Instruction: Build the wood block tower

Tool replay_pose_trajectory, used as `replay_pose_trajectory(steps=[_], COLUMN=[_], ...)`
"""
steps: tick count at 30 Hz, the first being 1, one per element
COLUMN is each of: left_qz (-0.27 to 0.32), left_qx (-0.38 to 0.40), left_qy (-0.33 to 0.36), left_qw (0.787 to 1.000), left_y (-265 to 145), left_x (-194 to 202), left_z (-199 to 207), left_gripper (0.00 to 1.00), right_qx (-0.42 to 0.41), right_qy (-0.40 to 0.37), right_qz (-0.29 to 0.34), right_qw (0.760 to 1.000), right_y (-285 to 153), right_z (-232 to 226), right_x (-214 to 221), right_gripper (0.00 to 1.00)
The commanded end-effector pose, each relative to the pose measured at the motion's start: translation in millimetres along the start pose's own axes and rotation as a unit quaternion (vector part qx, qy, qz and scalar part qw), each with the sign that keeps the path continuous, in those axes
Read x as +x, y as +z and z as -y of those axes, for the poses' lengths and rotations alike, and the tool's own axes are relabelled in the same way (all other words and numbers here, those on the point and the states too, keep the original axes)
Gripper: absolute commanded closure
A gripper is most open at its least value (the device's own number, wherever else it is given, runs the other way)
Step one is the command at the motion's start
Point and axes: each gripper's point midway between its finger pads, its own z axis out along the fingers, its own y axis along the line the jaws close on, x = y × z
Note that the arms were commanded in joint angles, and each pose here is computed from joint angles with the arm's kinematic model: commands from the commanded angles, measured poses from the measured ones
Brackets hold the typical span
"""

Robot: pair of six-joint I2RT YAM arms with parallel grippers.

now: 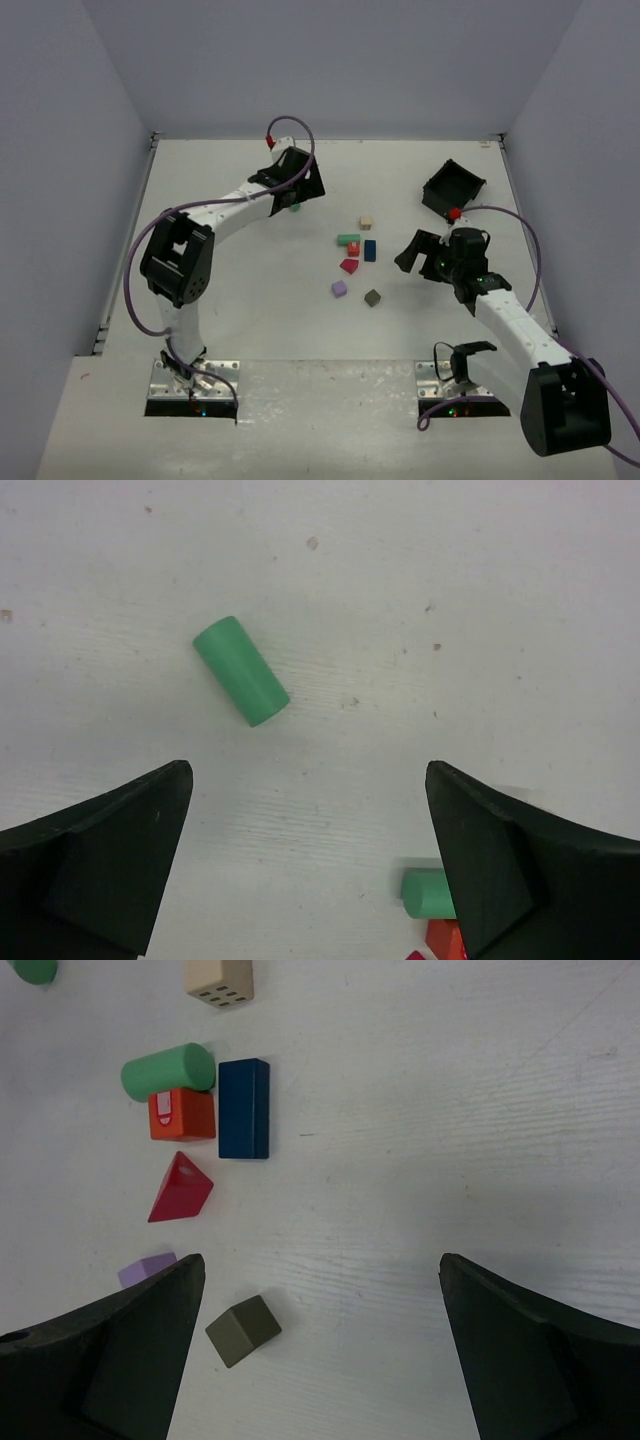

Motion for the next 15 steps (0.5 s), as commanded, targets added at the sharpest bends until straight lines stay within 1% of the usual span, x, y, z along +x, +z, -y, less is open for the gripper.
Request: replay_pose_trajectory(steps=[1, 3, 5, 8, 10, 15], left_qz=[0.0, 0.004, -0.008, -0.029, -0.034, -0.038], left_qx=[-0.022, -0.029, -0.031, -0.066, -0.09, -0.084], left_qy=[-0.025, -0.013, 0.003, 0.02, 0.018, 0.017], left_qw=[0.999, 0.999, 0.999, 0.997, 0.995, 0.996], left_y=[44.7, 62.2, 81.0, 102.1, 107.9, 109.3], left_x=[-23.4, -29.7, -28.1, -18.2, -12.4, -2.6], left_z=[-3.0, 1.3, 9.6, 2.6, -6.2, -9.2], left_gripper=[0.0, 0.0, 0.0, 0.0, 0.0, 0.0], right_qx=[-0.014, -0.015, -0.013, -0.006, -0.001, -0.001], right_qy=[-0.017, -0.018, -0.018, -0.015, -0.014, -0.014], right_qz=[0.024, 0.025, 0.025, 0.025, 0.023, 0.021], right_qw=[0.999, 0.999, 0.999, 1.0, 1.0, 1.0], right_y=[2.4, 2.9, 3.3, 4.2, 4.8, 6.0], right_z=[-10.3, -10.0, -9.5, -6.7, -5.3, -5.2], right_x=[-19.4, -19.1, -19.5, -19.6, -19.4, -18.9], right_gripper=[0.01, 0.01, 0.01, 0.01, 0.01, 0.01])
